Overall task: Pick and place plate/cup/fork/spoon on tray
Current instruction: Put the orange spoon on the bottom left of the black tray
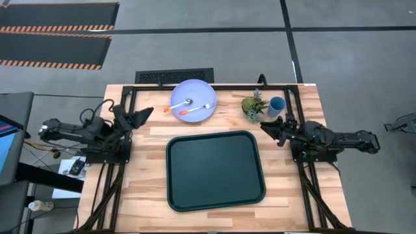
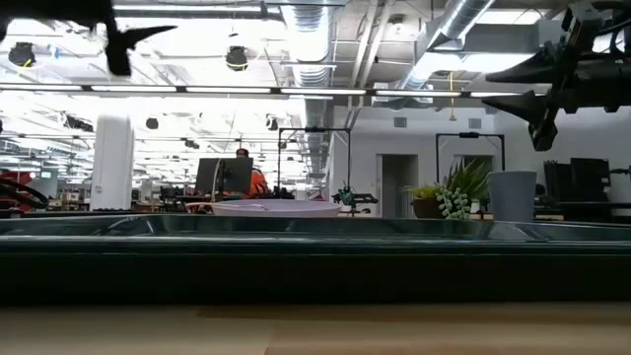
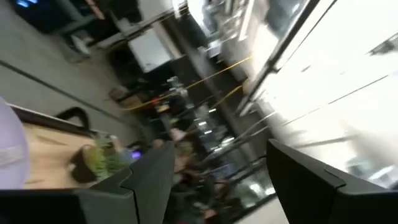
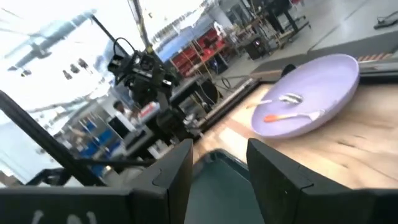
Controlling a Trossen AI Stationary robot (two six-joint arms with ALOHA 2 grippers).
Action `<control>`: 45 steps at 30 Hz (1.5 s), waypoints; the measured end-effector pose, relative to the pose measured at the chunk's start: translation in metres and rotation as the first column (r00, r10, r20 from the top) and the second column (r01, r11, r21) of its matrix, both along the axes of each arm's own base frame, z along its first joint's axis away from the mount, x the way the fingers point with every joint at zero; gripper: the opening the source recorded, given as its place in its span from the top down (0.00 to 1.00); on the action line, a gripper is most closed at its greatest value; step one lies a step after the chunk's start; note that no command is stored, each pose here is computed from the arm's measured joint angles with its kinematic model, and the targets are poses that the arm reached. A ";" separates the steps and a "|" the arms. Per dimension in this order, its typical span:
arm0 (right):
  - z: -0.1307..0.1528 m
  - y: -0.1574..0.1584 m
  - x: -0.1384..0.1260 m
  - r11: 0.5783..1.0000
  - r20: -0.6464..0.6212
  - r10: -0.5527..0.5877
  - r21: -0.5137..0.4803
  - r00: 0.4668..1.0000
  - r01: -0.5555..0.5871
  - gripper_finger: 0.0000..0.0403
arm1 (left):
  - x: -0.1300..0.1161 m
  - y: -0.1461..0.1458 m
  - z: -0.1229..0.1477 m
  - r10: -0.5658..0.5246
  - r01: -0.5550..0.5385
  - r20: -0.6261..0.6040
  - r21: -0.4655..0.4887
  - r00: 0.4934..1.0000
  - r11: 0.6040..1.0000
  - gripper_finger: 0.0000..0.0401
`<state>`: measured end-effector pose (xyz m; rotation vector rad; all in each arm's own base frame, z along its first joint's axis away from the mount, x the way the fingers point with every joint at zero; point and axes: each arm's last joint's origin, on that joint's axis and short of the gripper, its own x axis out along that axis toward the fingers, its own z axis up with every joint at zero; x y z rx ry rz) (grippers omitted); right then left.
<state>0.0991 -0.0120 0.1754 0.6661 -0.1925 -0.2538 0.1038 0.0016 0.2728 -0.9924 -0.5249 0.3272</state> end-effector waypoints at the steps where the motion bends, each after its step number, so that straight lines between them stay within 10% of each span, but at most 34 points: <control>1: 0.001 0.000 0.000 1.000 0.009 -0.012 0.001 1.000 0.012 0.56 | 0.006 0.000 0.009 0.012 -0.012 -0.043 0.010 0.999 1.000 0.41; 5: 0.005 -0.002 -0.001 0.998 0.050 -0.068 0.004 0.996 0.067 0.56 | 0.036 0.003 0.040 0.093 -0.076 -0.337 0.064 0.937 0.995 0.41; 12: 0.004 -0.003 -0.002 0.993 0.040 -0.121 0.002 0.992 0.121 0.53 | 0.092 0.038 0.080 0.088 -0.039 -0.767 0.082 0.635 0.996 0.40; 17: 0.004 -0.003 -0.002 0.992 0.040 -0.123 0.000 0.992 0.123 0.49 | 0.123 0.080 0.096 0.090 0.065 -0.879 0.136 0.468 0.989 0.38; 23: 0.005 -0.003 -0.002 0.992 0.033 -0.124 -0.010 0.992 0.124 0.47 | 0.146 0.135 0.098 0.054 0.202 -0.917 0.144 0.396 0.969 0.37; 29: 0.016 -0.004 -0.004 0.984 0.041 -0.148 -0.093 0.988 0.151 0.47 | 0.156 0.185 0.066 -0.055 0.226 -0.947 0.019 0.318 0.974 0.37; 40: 0.017 -0.006 -0.005 0.978 0.034 -0.184 -0.092 0.982 0.187 0.49 | 0.183 0.213 -0.014 -0.096 0.256 -0.994 -0.106 -0.051 0.961 0.37; 45: 0.017 -0.006 -0.005 0.979 0.038 -0.183 -0.084 0.982 0.186 0.50 | 0.195 0.221 -0.042 -0.098 0.268 -0.987 -0.129 -0.125 0.955 0.37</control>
